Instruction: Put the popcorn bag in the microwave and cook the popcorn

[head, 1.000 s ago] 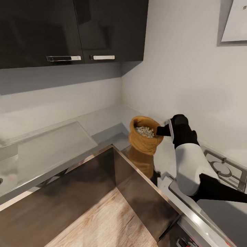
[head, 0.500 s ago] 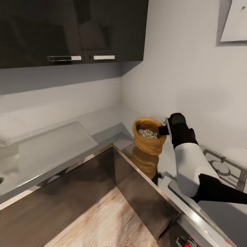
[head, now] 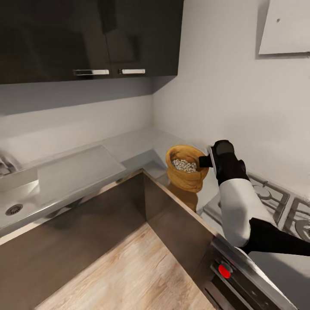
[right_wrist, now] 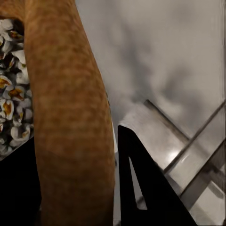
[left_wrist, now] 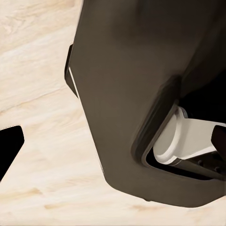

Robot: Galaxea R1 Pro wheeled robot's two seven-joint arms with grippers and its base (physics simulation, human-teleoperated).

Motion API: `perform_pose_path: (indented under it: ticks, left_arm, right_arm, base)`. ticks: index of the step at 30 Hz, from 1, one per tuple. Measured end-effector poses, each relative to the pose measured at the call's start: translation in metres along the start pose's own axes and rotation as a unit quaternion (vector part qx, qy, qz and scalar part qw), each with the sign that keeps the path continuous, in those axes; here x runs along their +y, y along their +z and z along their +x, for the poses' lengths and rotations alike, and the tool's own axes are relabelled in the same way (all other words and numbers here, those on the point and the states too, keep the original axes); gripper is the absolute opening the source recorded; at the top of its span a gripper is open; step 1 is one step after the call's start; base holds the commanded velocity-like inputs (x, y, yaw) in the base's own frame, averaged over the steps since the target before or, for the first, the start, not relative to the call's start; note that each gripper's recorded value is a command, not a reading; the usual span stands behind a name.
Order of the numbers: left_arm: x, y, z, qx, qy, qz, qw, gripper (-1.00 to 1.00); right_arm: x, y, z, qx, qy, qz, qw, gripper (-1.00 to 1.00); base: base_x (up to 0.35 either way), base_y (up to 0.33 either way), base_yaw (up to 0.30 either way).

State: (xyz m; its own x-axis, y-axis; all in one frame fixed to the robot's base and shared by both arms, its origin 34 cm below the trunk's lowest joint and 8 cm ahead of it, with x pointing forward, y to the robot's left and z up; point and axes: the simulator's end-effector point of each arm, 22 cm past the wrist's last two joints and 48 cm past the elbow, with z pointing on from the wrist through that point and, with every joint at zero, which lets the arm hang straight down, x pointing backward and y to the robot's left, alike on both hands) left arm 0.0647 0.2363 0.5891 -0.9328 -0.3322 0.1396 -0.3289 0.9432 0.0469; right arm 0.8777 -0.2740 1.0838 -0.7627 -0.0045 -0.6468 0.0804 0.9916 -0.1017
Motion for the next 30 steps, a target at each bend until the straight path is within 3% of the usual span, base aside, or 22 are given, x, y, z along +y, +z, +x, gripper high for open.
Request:
perform_pose_path:
  ticks: [30]
  left_arm:
    - [0.0, 0.0, 0.0, 0.001, 0.0, 0.0, 1.0, 1.0]
  right_arm:
    - [0.027, -0.003, -0.002, -0.003, 0.004, -0.038, 0.9993, -1.0]
  base:
    - [-0.348, 0.0, 0.0]
